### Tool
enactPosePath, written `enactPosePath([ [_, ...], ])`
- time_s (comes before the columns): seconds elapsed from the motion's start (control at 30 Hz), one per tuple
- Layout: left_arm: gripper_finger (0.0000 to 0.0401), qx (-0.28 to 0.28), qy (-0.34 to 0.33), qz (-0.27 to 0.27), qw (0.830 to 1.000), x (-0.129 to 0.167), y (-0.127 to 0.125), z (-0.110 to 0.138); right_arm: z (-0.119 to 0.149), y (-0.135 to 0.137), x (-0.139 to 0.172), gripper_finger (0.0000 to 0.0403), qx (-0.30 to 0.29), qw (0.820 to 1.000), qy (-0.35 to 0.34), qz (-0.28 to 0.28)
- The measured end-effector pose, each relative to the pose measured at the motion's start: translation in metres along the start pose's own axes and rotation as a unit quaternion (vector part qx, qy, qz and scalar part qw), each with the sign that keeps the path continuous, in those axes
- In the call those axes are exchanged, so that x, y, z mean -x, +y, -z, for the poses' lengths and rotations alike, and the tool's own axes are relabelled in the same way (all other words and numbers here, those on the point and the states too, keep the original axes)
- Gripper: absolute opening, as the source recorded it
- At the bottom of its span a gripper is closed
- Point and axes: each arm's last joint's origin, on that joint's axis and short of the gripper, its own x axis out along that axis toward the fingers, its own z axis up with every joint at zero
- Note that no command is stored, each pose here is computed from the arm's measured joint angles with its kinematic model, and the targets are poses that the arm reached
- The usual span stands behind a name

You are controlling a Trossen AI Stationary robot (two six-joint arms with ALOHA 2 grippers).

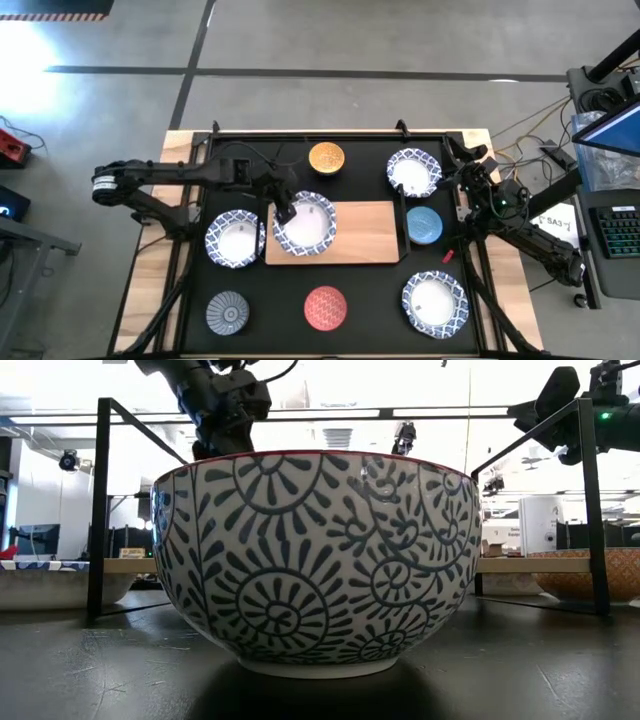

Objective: Place and stack bowls onto a shelf
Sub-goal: Put the top left white patterned bowl on the shelf

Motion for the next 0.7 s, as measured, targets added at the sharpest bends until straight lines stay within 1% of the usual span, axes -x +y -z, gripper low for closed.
enactPosePath([
  [0.07,0.0002,-0.001,0.01,0.011,1.0,0.0,-0.004,0.003,0.0,0.0,0.0,0.0176,0.0,1.0,0.0,0.0],
  [0.27,0.0002,-0.004,0.032,0.015,0.999,0.0,-0.011,0.009,0.0,0.0,0.0,0.0176,0.0,1.0,0.0,0.0],
  [0.57,0.0002,-0.003,0.06,0.017,0.998,0.001,-0.011,0.014,0.0,0.0,0.0,0.0176,0.0,1.0,0.0,0.0],
  [0.7,0.0003,-0.002,0.071,0.028,0.997,0.001,-0.011,0.016,0.0,0.0,0.0,0.0176,0.0,1.0,0.0,0.0],
])
